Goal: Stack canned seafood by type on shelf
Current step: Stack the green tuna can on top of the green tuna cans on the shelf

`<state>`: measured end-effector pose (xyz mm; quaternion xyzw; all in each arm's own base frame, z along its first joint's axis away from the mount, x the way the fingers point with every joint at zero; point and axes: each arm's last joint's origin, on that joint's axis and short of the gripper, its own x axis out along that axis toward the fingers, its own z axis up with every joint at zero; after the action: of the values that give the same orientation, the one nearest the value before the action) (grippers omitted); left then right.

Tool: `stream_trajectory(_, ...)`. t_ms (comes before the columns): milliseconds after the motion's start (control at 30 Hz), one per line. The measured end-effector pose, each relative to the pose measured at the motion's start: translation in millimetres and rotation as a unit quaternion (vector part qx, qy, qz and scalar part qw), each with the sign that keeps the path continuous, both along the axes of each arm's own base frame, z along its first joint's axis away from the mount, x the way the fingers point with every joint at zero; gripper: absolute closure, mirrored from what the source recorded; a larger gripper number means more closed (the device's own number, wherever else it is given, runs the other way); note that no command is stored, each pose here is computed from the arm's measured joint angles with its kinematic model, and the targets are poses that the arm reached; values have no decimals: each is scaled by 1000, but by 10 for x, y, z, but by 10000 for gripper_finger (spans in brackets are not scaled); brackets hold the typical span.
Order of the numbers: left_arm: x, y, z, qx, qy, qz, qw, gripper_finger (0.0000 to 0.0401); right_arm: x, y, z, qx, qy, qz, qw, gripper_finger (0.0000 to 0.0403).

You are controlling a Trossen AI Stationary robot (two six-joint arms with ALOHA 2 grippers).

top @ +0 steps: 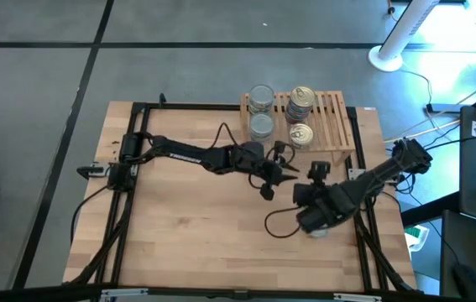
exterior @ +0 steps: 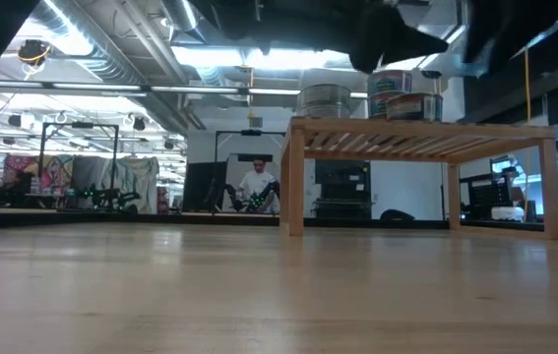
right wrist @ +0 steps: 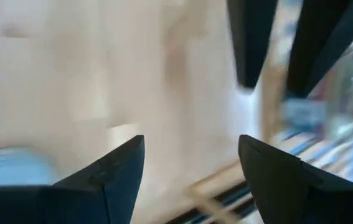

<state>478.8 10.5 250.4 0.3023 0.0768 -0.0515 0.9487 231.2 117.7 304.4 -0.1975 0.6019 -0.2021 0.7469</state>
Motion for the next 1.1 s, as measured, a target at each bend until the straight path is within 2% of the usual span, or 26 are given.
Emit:
stream_trajectory(167, -14, -272, -57, -29, 33, -23, 999, 311, -126, 212, -20, 74, -8, -48, 996, 144)
stream_trajectory(400, -70, -652, -149, -36, 84, -58, 994, 311, -408, 579, -21, 107, -75, -93, 987, 144)
stream_trajectory(600, -137, -931, -212, -43, 123, -82, 988, 311, -593, 718, -136, 109, -137, -153, 972, 144)
stream_trajectory(833, -220, -1191, -272, -59, 162, -100, 980, 311, -656, 736, -454, 145, -102, -242, 954, 144)
stream_trajectory(1100, -270, -1368, -281, -54, 168, -119, 977, 311, -771, 654, -789, 130, -40, -297, 945, 144)
